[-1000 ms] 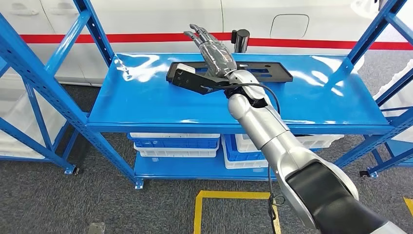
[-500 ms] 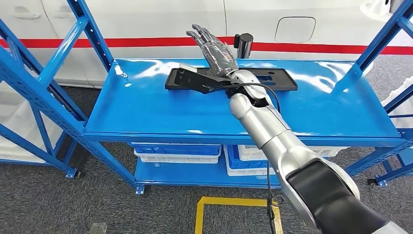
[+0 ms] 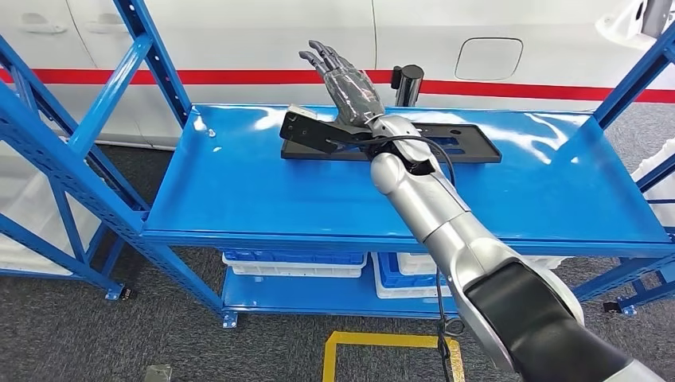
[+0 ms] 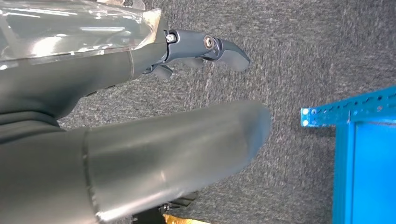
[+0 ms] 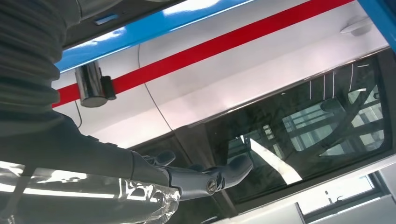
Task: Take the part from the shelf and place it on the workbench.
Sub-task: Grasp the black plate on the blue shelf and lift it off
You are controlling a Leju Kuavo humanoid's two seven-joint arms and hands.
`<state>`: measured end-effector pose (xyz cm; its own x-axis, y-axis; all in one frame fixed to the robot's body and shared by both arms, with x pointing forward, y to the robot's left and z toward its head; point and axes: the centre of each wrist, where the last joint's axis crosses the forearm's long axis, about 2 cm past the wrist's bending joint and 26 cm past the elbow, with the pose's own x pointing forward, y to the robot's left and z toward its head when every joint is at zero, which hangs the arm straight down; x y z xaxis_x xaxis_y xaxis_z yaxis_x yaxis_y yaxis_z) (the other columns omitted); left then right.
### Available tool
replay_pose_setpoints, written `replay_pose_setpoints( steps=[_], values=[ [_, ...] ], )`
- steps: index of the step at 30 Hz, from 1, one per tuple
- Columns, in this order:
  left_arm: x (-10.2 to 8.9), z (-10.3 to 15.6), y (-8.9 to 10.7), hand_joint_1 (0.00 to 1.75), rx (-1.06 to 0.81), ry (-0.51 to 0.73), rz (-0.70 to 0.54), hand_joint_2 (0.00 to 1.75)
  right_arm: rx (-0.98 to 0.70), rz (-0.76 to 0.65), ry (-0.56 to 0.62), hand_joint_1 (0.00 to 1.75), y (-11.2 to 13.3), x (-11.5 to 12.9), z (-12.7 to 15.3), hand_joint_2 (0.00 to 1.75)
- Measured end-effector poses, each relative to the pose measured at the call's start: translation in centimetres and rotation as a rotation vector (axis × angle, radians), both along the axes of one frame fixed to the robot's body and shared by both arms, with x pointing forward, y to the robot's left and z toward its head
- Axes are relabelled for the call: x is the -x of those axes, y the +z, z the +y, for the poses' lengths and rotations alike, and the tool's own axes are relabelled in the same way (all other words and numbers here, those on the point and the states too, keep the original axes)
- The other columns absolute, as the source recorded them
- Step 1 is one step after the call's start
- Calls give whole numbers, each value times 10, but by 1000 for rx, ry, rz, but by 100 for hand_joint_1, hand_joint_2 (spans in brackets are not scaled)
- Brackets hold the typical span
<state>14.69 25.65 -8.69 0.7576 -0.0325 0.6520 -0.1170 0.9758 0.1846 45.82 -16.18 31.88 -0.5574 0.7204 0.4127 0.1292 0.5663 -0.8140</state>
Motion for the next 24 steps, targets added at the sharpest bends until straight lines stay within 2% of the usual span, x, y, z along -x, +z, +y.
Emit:
replay_pose_setpoints(
  steps=[8, 24],
  values=[
    [3, -3, -1, 0, 5, -16, 5, 0, 7, 19, -18, 0, -7, 0, -5, 175],
    [4, -2, -1, 0, 1, -18, 9, 0, 6, 16, -6, 0, -3, 0, 0, 175]
  ],
)
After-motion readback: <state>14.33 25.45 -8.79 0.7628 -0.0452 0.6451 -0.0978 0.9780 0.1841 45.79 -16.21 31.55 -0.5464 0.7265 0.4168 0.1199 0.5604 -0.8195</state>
